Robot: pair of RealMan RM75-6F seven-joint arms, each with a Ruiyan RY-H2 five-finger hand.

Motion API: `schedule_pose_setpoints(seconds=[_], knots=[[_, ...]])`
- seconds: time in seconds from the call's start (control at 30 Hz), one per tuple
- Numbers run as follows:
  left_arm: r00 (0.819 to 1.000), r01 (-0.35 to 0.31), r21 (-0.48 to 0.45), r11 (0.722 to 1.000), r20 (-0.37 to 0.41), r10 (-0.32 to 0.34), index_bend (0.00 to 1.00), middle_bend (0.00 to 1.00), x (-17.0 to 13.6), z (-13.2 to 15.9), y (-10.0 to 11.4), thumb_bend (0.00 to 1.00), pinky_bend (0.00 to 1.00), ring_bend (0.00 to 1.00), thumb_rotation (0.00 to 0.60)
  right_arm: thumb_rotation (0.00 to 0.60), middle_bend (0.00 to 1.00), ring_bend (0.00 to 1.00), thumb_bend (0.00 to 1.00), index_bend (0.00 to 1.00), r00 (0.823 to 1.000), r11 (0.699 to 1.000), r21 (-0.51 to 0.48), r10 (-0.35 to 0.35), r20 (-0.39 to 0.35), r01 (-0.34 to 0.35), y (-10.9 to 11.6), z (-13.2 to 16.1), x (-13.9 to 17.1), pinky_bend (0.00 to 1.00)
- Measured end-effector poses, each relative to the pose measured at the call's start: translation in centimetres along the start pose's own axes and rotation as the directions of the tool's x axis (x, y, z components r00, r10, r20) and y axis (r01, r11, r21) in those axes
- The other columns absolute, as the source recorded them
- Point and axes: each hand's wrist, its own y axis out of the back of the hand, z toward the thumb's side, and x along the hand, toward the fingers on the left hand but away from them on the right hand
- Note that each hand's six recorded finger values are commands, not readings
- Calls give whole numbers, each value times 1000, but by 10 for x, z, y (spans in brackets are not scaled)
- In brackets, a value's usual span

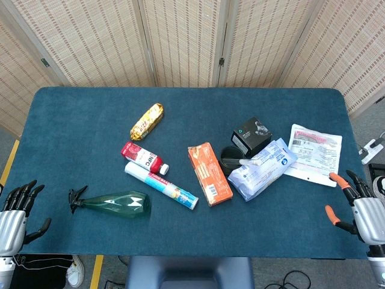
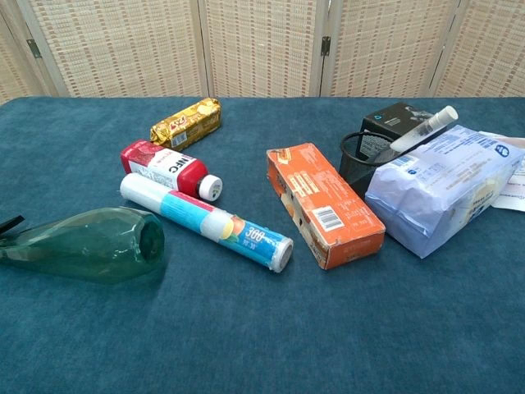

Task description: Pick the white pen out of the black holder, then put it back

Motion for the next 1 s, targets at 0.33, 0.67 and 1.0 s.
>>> schedule_pose_setpoints(seconds=[0.33,0.67,1.0], knots=[[1000,12,-3,1000,-6,-12,154,100,0,-2,-4,367,116,105,600,600,213,24,257,132,1000,1000,5,-7,2,7,0,3,-2,108],[1000,11,-10,1000,-2,-11,154,100,1,-2,-4,366,116,105,600,600,241,36,166,133,1000,1000,3,18,25,-18,2,5,-27,109],[1000,13,-6,1000,-24,-13,154,100,-3,-9,-4,367,116,106,600,600,219,38,145,173,984,984,-4,178,19,-178,-16,28,-102,111]])
